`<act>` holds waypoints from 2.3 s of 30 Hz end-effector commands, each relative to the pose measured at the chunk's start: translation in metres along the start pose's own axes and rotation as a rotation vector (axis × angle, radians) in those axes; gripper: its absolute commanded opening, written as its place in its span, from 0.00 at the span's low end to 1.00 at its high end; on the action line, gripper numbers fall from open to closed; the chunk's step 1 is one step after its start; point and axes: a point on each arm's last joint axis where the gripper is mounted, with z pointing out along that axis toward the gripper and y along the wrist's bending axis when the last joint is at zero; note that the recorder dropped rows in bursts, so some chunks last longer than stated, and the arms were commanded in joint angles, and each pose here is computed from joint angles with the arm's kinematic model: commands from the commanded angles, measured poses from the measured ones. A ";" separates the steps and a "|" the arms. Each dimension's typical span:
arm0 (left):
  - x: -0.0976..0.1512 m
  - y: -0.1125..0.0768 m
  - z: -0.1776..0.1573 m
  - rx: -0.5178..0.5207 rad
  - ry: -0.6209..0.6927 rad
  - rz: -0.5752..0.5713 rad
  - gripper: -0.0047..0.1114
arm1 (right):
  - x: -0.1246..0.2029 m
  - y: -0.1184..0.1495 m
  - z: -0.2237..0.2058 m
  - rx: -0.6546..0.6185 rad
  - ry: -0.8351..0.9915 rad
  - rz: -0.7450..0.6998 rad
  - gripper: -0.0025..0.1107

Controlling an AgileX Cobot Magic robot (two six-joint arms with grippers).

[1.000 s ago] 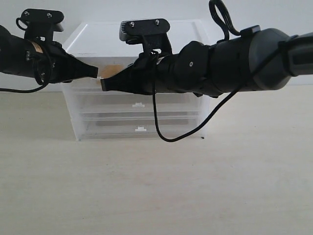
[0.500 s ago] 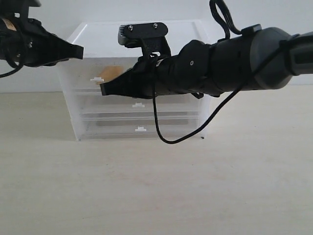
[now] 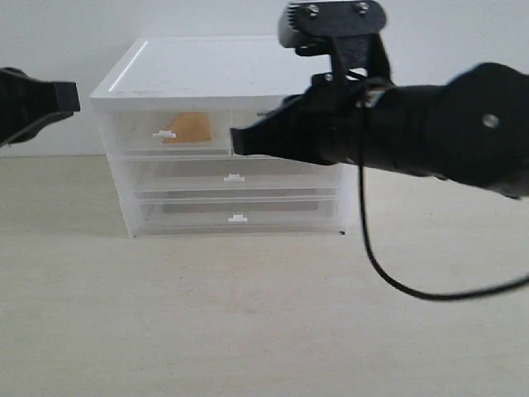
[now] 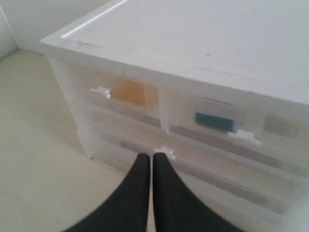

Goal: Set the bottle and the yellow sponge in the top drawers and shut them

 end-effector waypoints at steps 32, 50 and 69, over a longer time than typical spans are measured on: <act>0.045 0.022 -0.139 -0.047 -0.342 -0.084 0.07 | 0.048 -0.021 -0.109 0.024 -0.082 0.088 0.02; 0.128 0.041 -0.162 -0.203 -0.506 -0.005 0.07 | 0.048 -0.021 -0.110 0.024 -0.084 0.091 0.02; 0.184 0.057 -0.132 -0.268 -0.182 0.086 0.07 | 0.048 -0.021 -0.110 0.024 -0.084 0.091 0.02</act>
